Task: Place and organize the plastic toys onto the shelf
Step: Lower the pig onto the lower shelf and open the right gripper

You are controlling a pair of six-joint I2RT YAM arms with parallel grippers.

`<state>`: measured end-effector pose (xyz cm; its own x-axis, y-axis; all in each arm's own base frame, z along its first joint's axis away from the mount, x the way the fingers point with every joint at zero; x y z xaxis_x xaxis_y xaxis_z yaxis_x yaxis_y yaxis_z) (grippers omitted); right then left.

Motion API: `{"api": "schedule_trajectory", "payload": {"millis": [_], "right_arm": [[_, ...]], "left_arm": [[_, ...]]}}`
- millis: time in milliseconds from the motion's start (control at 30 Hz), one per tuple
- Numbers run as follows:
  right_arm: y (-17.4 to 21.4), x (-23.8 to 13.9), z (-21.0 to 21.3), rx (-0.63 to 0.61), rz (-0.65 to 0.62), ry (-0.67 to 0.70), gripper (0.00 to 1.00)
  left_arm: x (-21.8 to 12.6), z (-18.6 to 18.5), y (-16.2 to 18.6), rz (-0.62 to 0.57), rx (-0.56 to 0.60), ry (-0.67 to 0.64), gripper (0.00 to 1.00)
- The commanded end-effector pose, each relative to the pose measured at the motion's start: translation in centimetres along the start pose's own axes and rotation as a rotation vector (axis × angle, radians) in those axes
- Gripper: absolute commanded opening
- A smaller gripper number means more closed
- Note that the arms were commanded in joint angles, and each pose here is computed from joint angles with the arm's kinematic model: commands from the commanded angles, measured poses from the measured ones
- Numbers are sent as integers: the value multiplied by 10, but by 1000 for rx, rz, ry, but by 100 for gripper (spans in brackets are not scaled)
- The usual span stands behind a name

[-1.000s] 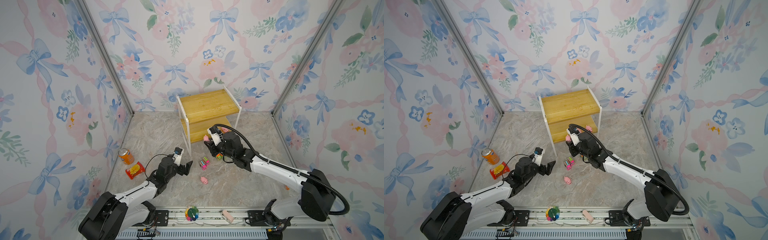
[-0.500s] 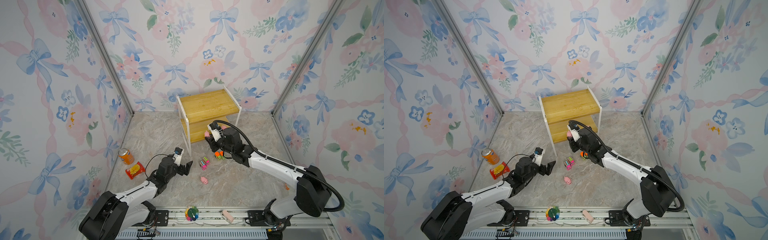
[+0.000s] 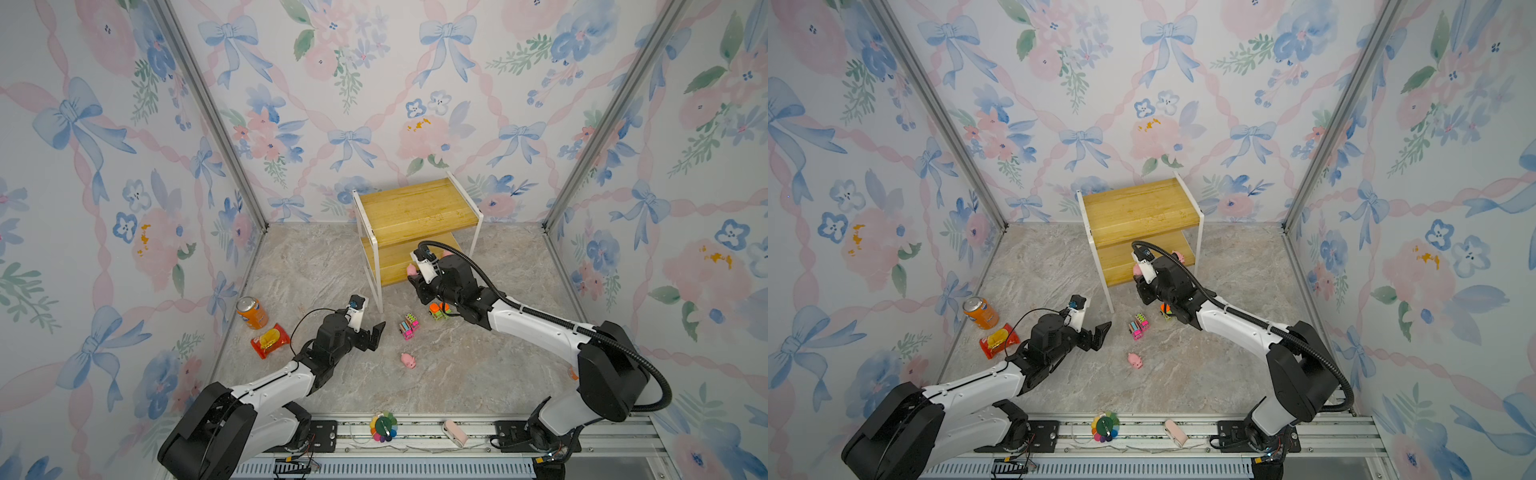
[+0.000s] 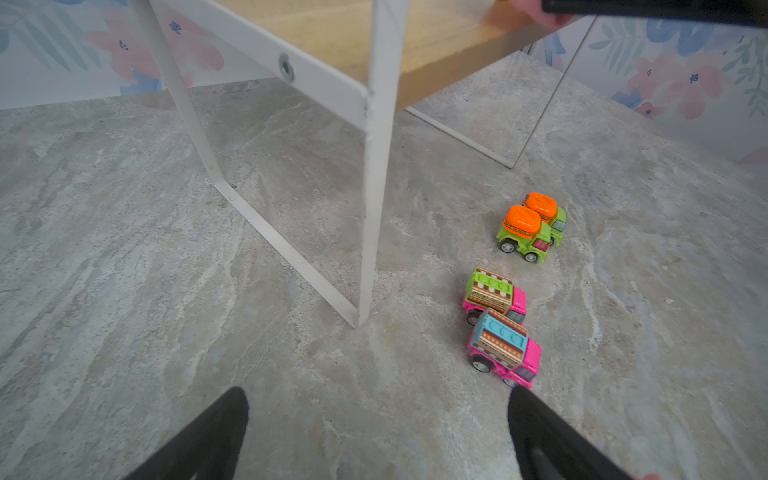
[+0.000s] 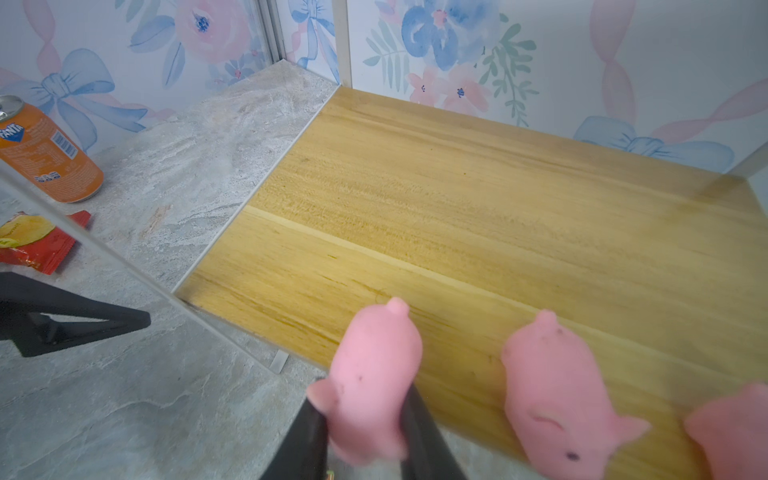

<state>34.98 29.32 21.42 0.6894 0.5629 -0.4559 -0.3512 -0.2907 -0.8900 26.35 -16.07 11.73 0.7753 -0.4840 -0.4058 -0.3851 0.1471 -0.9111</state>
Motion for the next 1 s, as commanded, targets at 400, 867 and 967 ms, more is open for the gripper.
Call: {"api": "schedule_trajectory", "payload": {"millis": [400,867,967], "right_arm": [[-15,9,-16,9,-36,43,30],[-17,14,-19,13,-41,55,30],[-16,16,-21,14,-33,58,30]], "left_arm": [[1,2,-6,-16,14,-10,98],[2,2,-5,-12,16,-11,98],[2,3,-6,-13,15,-13,98]]}}
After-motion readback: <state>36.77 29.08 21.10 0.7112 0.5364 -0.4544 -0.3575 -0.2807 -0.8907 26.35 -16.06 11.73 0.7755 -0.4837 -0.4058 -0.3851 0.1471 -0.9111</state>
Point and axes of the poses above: each gripper's point midway between its finger pads, its own x axis out along the fingers, its own z axis along the line the jaws close on, y = z × x, the point moved 3 cm from there along -x, back along the fingers, and after that the axes turned 1 degree about x, right-handed, at the moved point
